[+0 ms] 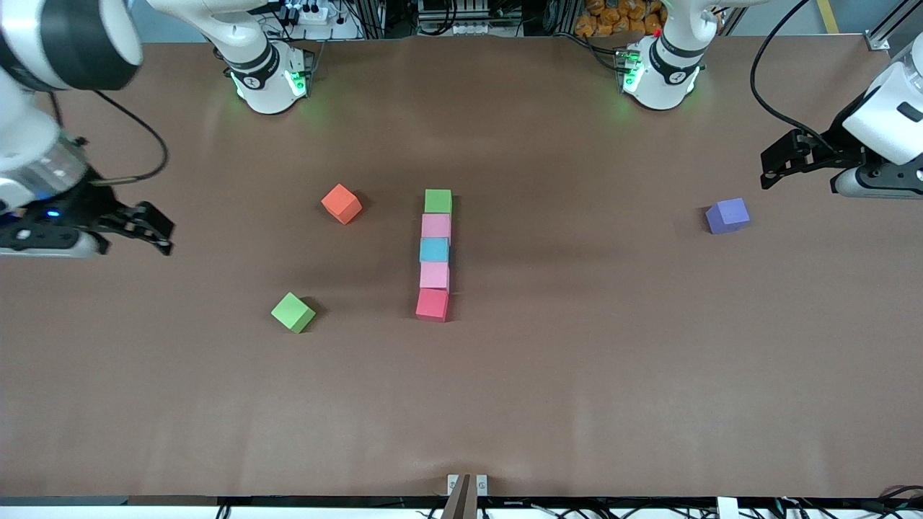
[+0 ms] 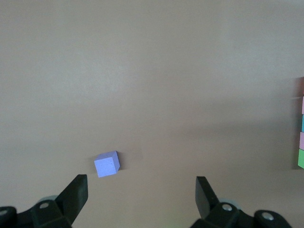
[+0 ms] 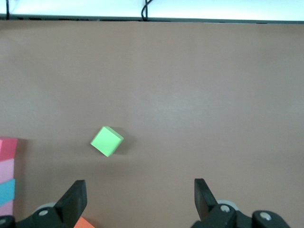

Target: Arrange blocks into number 1

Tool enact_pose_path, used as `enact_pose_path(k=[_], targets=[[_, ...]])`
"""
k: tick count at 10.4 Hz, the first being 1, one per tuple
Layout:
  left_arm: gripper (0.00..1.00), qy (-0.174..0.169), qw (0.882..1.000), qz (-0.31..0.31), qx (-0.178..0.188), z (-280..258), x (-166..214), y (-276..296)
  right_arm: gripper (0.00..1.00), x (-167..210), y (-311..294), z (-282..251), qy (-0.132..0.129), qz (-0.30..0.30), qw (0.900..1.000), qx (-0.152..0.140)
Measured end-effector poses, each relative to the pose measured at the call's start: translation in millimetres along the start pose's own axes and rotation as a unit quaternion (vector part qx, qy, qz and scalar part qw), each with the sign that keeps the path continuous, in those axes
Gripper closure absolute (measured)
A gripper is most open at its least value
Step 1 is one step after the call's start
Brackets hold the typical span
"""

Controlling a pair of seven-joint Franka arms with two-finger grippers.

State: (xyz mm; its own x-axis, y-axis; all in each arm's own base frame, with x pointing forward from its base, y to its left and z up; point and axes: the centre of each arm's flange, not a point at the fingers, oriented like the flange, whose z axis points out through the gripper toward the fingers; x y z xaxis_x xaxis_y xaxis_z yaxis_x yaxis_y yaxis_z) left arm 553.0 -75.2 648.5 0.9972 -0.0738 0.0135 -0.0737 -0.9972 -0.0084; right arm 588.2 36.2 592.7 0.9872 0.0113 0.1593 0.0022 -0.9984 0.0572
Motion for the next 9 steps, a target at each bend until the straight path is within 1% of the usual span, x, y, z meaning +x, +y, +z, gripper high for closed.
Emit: enact_pose_path(k=[1,3,6,9], targets=[[0.0,0.001,1.0,0.0,0.0,-1,0,0,0.0,-1,19,-6,-0.012,-0.001,1.0,0.003],[0.0,0.001,1.0,0.001,0.0,-1,0,1,0.0,-4,62,-12,-0.038,0.016,0.999,0.021],[0.0,0.001,1.0,0.001,0.0,-1,0,1,0.0,-7,67,-13,-0.066,0.017,0.997,0.025],[0.0,0.001,1.0,0.001,0.0,-1,0,1,0.0,-11,66,-12,-0.082,0.016,0.996,0.026]])
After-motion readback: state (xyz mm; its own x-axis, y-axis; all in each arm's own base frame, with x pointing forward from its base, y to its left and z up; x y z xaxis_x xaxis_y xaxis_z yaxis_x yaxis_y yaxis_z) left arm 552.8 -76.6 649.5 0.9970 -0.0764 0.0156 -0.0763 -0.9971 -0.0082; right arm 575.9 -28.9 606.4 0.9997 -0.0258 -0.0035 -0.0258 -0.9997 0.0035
